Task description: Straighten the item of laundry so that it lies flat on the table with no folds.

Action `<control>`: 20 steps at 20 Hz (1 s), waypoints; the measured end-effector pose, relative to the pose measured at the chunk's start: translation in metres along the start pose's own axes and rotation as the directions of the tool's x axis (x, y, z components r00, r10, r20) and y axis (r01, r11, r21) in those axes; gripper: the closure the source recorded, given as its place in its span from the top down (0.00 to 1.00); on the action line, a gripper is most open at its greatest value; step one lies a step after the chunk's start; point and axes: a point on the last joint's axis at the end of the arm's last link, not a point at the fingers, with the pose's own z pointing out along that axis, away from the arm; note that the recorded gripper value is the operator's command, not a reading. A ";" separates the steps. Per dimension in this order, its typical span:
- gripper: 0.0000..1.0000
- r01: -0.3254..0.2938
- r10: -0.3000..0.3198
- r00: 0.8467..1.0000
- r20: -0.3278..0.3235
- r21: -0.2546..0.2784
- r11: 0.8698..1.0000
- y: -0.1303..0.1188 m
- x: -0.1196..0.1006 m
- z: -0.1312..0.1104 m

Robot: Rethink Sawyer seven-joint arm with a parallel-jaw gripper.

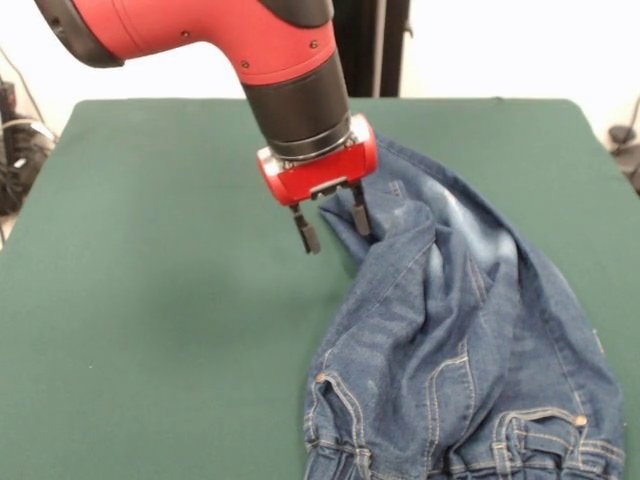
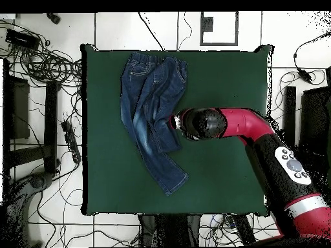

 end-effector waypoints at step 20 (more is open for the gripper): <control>1.00 0.066 -0.066 0.997 -0.046 0.002 0.998 0.008 0.025 0.037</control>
